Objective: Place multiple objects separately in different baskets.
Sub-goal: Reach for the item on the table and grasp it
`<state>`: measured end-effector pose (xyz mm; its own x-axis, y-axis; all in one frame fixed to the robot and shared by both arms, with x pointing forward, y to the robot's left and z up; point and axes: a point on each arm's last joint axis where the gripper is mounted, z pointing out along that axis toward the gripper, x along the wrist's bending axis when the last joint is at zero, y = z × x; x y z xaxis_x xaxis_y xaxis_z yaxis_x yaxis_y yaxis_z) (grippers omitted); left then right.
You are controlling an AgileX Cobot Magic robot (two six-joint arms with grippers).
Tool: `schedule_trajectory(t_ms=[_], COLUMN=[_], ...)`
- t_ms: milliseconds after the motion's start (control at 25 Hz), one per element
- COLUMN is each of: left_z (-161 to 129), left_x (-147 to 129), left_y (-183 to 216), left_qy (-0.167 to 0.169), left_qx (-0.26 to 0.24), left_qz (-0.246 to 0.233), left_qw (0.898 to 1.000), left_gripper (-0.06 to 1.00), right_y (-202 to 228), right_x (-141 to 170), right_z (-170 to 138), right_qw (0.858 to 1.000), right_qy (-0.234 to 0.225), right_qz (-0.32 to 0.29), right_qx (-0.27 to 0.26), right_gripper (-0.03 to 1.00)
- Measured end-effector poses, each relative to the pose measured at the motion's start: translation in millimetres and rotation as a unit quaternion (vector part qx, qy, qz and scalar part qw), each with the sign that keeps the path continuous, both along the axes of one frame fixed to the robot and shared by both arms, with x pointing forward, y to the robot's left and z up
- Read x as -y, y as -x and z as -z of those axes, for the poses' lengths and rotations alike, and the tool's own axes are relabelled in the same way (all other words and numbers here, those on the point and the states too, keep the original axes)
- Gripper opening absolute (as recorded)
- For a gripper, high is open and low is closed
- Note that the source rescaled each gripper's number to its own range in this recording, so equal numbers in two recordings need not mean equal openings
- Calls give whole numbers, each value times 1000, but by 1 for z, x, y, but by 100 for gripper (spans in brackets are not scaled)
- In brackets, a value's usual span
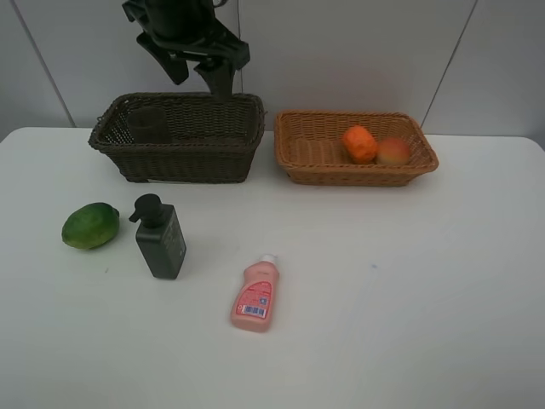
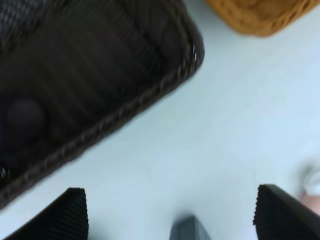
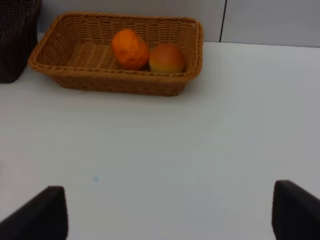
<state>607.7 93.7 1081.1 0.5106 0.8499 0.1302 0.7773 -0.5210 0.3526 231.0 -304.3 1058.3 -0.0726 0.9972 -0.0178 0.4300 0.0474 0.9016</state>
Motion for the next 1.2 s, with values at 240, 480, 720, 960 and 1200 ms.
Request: schedule_trajectory(t_ms=[240,480,720,960,1200], left_z=[-8,1,30,52,67], left_x=[-18,-29,-35,-39,-42], left_y=[45,73,84,94,99], left_qy=[11,28,9,-2,-8], left_qx=[-23,-56,-101,-139,-148], left_qz=[-51,-121,-173,-205,-210], left_qw=[998,991,980,969,966], left_gripper=[88,88,88,88,88], right_y=[0,0,0,0,0], right_x=[0,0,0,0,0], right_z=[0,0,0,0,0], right_qw=[1000,1000,1000,1000,1000], right_qy=[0,0,0,0,0], right_qz=[0,0,0,0,0], right_qx=[0,0,0,0,0], right_gripper=[66,66,66,66,66])
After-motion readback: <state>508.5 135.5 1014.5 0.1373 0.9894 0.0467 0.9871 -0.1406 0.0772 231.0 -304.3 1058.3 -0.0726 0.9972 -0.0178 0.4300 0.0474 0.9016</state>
